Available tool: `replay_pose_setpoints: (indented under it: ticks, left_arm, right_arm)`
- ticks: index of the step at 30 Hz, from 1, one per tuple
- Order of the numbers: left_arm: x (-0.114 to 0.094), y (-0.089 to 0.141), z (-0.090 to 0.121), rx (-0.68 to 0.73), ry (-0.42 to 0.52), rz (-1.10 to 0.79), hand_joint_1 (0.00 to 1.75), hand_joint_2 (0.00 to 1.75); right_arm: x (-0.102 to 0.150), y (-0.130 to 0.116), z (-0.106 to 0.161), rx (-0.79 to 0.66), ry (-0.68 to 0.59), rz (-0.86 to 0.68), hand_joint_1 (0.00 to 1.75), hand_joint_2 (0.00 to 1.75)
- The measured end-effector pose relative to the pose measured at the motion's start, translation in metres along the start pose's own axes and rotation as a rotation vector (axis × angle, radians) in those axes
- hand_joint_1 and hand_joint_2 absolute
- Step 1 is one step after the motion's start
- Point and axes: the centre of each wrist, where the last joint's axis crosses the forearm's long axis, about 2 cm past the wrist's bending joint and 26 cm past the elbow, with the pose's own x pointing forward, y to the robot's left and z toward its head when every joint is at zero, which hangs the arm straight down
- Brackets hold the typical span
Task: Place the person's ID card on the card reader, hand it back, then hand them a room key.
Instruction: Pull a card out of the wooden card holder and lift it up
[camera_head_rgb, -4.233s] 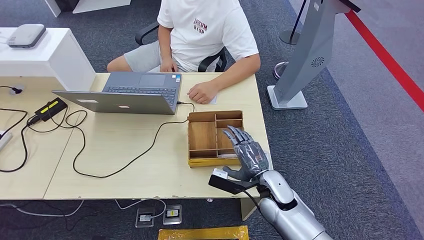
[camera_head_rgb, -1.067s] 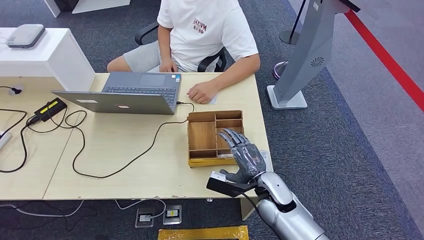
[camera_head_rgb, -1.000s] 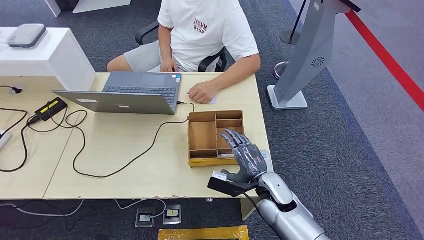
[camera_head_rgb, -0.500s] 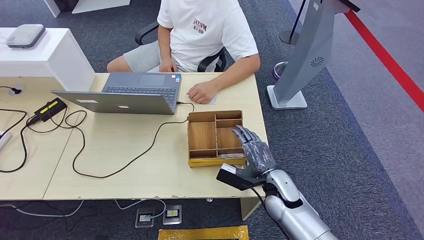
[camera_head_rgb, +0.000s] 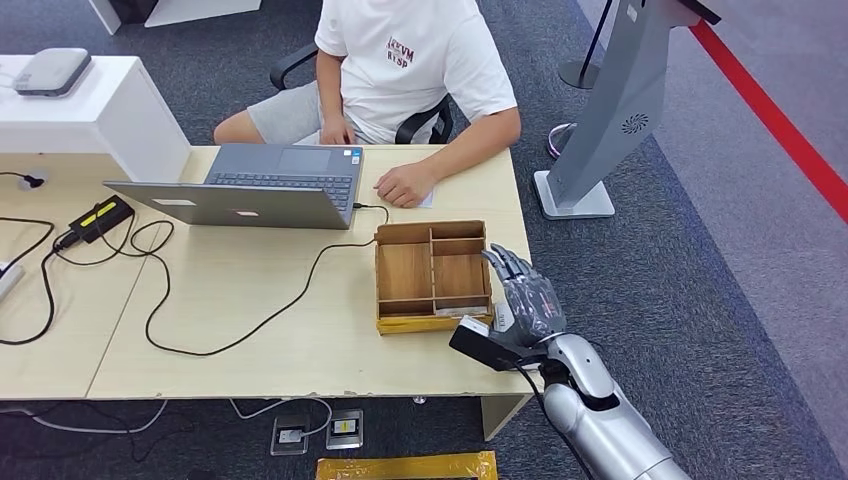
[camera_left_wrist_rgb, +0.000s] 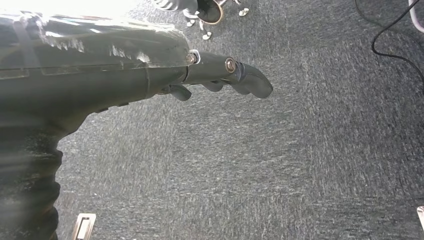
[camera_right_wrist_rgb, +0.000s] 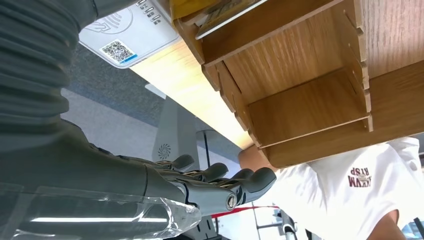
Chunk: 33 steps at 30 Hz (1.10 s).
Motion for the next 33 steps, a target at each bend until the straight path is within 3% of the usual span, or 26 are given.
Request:
replay_pose_setpoints:
  ticks: [33]
  left_arm:
    - [0.0, 0.0, 0.0, -0.006, -0.015, -0.007, 0.0, 1.75]
  right_arm:
    - [0.018, 0.01, -0.003, 0.124, -0.094, -0.004, 0.0, 1.75]
